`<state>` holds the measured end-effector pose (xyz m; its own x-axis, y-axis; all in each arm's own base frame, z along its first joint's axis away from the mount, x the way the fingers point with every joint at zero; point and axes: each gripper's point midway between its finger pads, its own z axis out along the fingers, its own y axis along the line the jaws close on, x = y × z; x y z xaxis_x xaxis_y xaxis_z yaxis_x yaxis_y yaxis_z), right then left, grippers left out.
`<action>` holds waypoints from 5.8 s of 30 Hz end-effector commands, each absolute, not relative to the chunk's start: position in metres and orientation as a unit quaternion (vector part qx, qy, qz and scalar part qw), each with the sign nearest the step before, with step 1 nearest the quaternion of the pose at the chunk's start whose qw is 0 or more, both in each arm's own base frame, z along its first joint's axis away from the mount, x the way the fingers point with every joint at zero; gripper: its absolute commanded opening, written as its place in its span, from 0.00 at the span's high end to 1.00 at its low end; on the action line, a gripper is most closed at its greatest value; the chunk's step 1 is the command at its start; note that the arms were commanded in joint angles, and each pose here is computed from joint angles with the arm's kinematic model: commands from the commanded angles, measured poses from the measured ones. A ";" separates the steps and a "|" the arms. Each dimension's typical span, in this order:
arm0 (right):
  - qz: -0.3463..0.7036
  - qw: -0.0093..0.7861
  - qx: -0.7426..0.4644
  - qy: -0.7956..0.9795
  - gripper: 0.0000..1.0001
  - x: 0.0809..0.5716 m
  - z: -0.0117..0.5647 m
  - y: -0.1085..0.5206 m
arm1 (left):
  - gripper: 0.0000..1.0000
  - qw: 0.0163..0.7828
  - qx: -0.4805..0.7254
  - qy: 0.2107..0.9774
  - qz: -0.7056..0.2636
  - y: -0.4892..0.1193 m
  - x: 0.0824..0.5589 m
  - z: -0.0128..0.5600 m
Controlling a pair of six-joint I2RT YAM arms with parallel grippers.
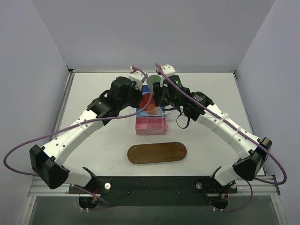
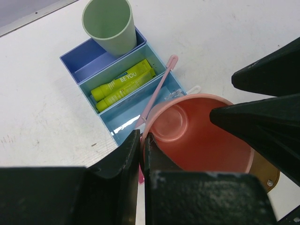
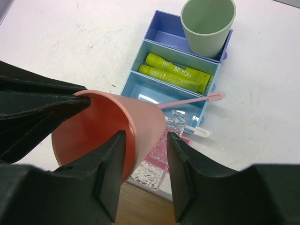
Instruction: Prepare toiletry sets of a toothbrush and toothpaste on the tray
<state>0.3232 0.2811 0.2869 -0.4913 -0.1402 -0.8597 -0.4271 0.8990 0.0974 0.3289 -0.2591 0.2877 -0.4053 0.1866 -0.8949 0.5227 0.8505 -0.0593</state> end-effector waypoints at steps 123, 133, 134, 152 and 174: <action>0.168 0.316 -0.345 0.867 1.00 0.194 0.145 0.374 | 0.11 0.618 0.022 0.775 -0.134 -0.098 0.380 0.312; 0.163 0.320 -0.336 0.871 1.00 0.196 0.139 0.369 | 0.11 0.620 0.022 0.773 -0.133 -0.098 0.380 0.313; 0.163 0.319 -0.334 0.872 1.00 0.196 0.139 0.369 | 0.11 0.619 0.022 0.774 -0.133 -0.097 0.380 0.312; 0.151 0.324 -0.331 0.873 1.00 0.197 0.140 0.362 | 0.11 0.617 0.022 0.775 -0.133 -0.098 0.381 0.311; 0.172 0.338 -0.329 0.865 0.58 0.196 0.162 0.367 | 0.11 0.615 0.024 0.777 -0.131 -0.098 0.382 0.309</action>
